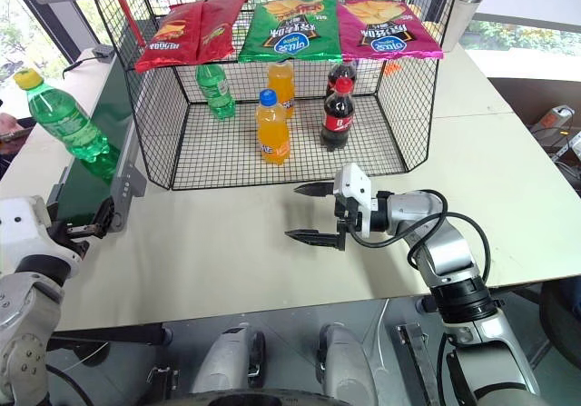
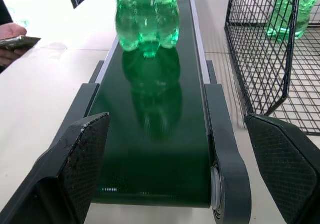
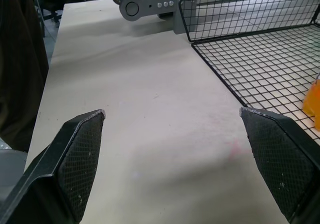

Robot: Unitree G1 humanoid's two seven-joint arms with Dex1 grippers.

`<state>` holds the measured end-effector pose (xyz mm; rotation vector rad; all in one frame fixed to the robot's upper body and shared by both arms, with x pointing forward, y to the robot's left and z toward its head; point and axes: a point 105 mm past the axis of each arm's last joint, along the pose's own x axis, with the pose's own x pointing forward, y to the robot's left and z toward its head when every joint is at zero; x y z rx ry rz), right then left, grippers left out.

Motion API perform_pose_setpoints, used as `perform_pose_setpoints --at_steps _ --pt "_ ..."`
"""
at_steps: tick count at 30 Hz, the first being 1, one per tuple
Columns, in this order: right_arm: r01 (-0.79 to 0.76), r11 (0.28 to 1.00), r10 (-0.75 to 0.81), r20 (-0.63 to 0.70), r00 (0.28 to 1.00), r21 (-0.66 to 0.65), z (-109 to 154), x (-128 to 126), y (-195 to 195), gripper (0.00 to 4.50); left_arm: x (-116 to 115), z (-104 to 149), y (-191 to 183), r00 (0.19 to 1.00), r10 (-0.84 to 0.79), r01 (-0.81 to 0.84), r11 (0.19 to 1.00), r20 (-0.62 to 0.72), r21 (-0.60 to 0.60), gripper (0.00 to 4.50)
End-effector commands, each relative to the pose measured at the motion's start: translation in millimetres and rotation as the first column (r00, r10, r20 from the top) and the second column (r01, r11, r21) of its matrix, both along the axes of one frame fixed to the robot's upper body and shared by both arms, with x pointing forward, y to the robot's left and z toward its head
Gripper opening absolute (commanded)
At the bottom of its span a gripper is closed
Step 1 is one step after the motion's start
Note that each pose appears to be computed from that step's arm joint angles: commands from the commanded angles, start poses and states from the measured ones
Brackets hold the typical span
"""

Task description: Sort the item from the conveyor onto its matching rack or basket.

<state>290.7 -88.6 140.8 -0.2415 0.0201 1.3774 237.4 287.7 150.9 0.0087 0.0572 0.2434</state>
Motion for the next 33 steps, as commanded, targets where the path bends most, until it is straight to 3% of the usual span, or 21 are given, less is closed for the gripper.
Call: perform_pose_setpoints --at_steps 1,20,23,25,26,33 --pt "-0.01 1.0 0.01 0.042 0.999 0.006 10.3 -3.1 0.2 4.5 -3.2 9.2 9.2 0.998 0.058 -0.059 0.997 0.029 0.04 4.48" --pt "-0.001 1.0 0.001 0.035 0.999 0.0 7.0 -2.1 -1.7 4.5 -1.5 24.6 18.1 0.992 0.101 -0.109 0.989 0.08 0.099 4.48" --pt "0.003 1.0 -0.003 0.034 0.999 -0.001 6.4 -1.6 -2.7 4.5 -0.9 25.7 20.1 0.989 0.109 -0.119 0.987 0.098 0.108 3.7" --pt "0.004 1.0 -0.004 0.035 0.999 -0.002 6.1 -1.6 -3.3 4.5 -0.5 25.4 18.1 0.99 0.096 -0.107 0.989 0.105 0.1 2.78" --pt "0.005 1.0 -0.005 0.035 0.999 -0.002 5.9 -1.6 -3.6 4.5 -0.5 25.1 17.5 0.99 0.094 -0.105 0.99 0.107 0.099 2.63" --pt "0.007 1.0 -0.007 0.035 0.999 -0.006 3.5 -1.1 -5.5 4.5 -0.9 23.6 14.4 0.992 0.084 -0.093 0.991 0.098 0.092 2.63"
